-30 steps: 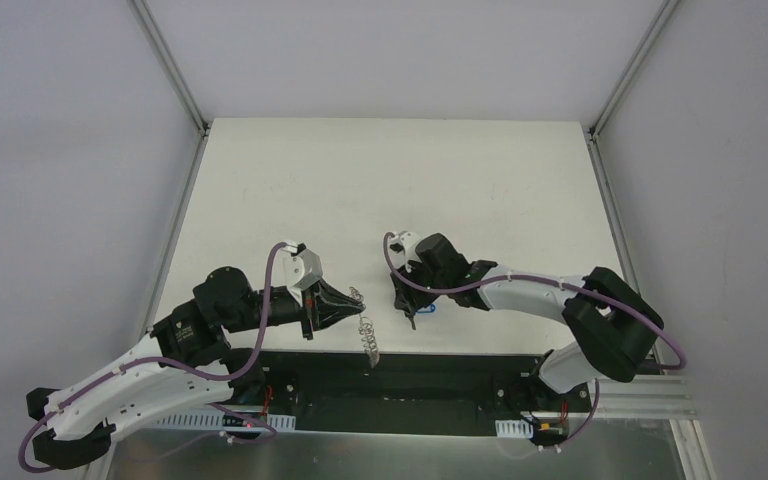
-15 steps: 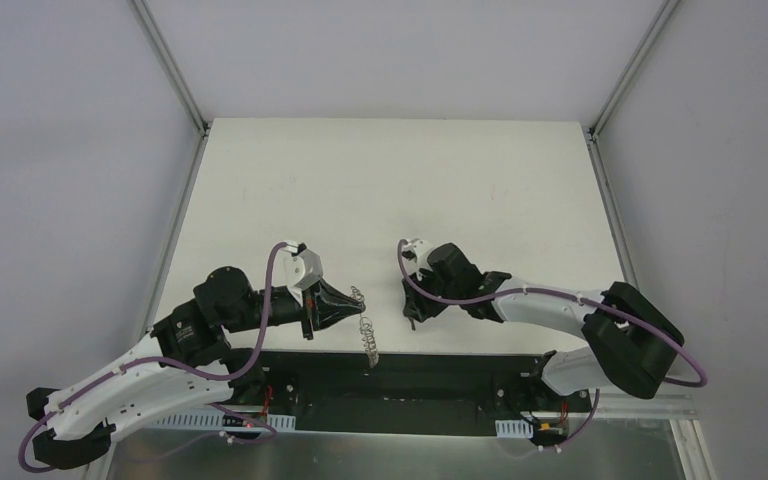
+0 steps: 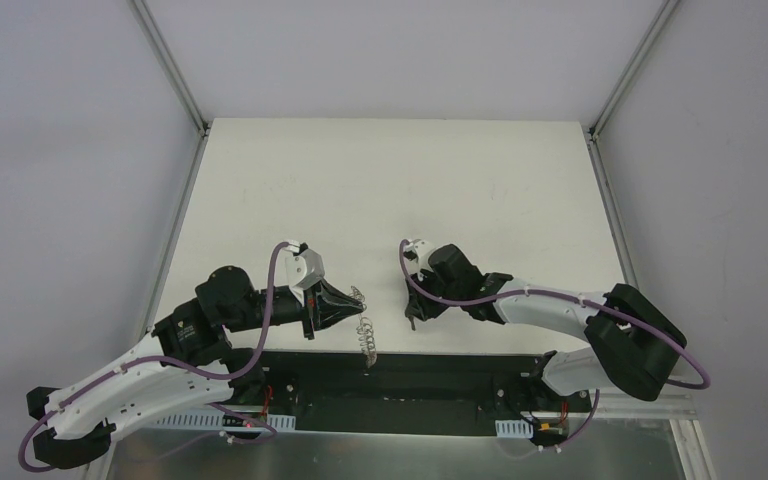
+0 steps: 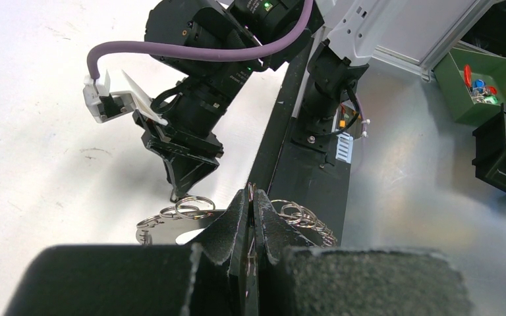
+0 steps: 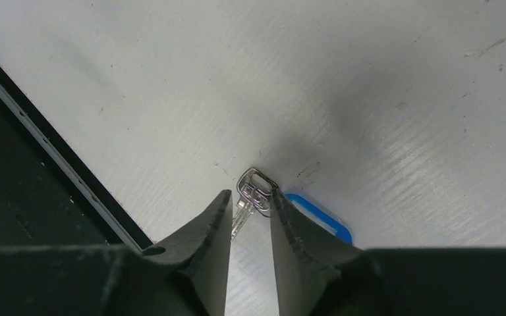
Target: Put the keys on the keyring
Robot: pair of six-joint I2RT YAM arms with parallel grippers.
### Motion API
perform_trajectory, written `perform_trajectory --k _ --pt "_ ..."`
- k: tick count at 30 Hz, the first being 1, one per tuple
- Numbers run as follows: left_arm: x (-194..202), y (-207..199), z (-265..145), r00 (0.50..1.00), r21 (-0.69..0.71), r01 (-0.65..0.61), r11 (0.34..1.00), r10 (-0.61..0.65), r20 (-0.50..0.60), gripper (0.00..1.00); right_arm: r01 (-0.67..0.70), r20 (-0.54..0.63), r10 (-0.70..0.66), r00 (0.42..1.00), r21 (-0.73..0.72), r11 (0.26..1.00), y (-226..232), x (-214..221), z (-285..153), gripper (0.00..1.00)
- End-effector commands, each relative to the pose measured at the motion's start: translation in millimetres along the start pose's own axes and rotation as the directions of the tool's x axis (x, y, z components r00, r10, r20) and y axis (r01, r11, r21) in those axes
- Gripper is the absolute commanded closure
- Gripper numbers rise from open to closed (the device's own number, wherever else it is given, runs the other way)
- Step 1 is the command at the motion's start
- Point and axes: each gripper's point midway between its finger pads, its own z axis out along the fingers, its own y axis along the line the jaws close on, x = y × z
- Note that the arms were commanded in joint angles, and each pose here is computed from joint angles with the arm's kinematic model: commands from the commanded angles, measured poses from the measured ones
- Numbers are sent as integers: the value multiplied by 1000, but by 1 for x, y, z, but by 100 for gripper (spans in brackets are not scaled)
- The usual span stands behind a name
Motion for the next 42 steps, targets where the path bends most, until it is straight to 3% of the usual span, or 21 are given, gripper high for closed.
perform_trajectory --k 1,4,12,21,31,42 --pt "-14 -5 1 998 24 -18 1000 17 55 100 -20 28 20 999 -12 1000 5 -8 1 73" --pt "-13 -5 2 999 25 -17 1000 16 51 100 -21 24 21 999 -16 1000 6 -8 0 79" --pt "-13 -5 1 998 23 -17 1000 16 54 100 -15 14 15 1000 24 1000 -1 -3 1 72" --pt "-13 -5 2 999 27 -15 1000 14 50 100 98 -23 -97 995 57 994 9 -3 3 64" --pt "-14 -5 1 998 26 -16 1000 15 54 100 187 -57 -180 982 183 965 -3 -5 4 64" --pt "-13 -5 1 998 26 -16 1000 15 54 100 234 -95 -218 971 212 949 -4 -1 7 68"
